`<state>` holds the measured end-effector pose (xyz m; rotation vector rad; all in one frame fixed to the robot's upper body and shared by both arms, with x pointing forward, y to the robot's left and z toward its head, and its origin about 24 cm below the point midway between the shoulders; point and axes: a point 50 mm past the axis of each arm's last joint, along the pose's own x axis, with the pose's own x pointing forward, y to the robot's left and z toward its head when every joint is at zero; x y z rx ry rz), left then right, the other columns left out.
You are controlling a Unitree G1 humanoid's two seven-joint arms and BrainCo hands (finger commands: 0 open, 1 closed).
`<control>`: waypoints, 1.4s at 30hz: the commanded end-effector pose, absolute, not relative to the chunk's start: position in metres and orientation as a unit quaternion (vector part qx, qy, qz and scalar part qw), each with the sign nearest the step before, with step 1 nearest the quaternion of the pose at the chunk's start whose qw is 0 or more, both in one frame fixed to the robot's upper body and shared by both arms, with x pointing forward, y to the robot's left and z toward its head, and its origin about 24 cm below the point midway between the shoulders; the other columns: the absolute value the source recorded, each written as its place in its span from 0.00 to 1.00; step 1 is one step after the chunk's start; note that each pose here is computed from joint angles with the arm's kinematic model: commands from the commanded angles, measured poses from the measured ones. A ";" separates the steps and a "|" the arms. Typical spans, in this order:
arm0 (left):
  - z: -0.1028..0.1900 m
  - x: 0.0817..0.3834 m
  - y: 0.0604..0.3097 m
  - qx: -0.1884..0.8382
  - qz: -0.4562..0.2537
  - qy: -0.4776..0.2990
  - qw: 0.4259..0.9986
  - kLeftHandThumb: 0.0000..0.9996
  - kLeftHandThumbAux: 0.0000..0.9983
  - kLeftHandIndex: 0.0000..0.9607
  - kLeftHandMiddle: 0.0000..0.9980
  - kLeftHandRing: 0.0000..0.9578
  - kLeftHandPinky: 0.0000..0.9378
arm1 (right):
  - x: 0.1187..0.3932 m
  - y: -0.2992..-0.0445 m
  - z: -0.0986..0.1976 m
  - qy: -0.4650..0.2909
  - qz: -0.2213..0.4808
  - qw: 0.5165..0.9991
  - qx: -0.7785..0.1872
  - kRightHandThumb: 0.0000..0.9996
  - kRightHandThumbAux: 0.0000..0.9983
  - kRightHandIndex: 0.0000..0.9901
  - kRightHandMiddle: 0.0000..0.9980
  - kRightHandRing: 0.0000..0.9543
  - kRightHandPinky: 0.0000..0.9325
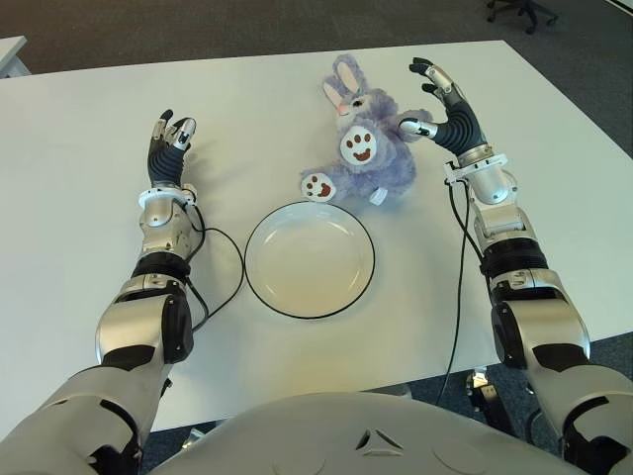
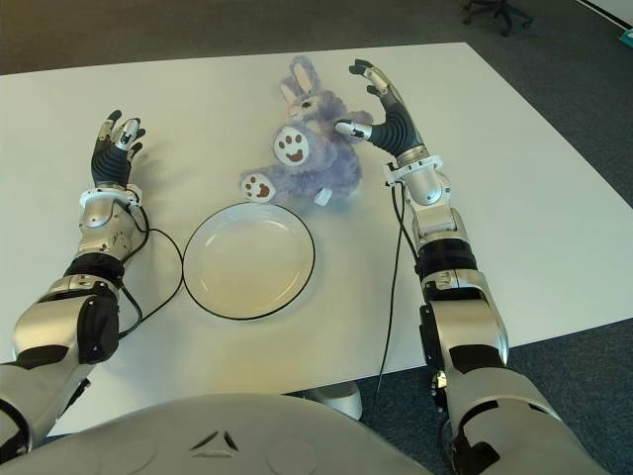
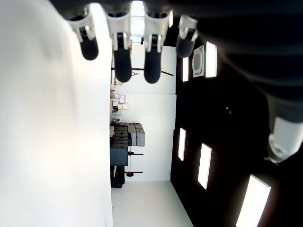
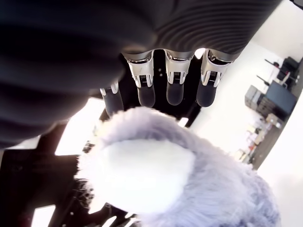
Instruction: Put the doll into the plate.
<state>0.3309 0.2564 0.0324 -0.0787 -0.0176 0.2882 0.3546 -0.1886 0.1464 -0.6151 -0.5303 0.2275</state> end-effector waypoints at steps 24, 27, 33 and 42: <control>-0.008 0.308 0.252 -0.048 0.138 0.075 0.986 0.00 0.50 0.07 0.19 0.18 0.07 | 0.350 -0.185 0.136 -0.247 0.063 0.898 -0.358 0.12 0.54 0.17 0.14 0.14 0.20; -0.008 0.308 0.252 -0.047 0.137 0.074 0.987 0.00 0.50 0.07 0.20 0.19 0.10 | 0.349 -0.185 0.135 -0.245 0.060 0.900 -0.356 0.17 0.52 0.17 0.14 0.15 0.20; -0.008 0.308 0.251 -0.047 0.137 0.073 0.987 0.00 0.49 0.06 0.19 0.18 0.09 | 0.349 -0.184 0.135 -0.245 0.058 0.900 -0.356 0.19 0.51 0.17 0.15 0.16 0.21; -0.008 0.308 0.251 -0.050 0.139 0.074 0.986 0.00 0.49 0.06 0.18 0.18 0.11 | 0.348 -0.183 0.133 -0.249 0.059 0.896 -0.362 0.18 0.50 0.17 0.15 0.16 0.21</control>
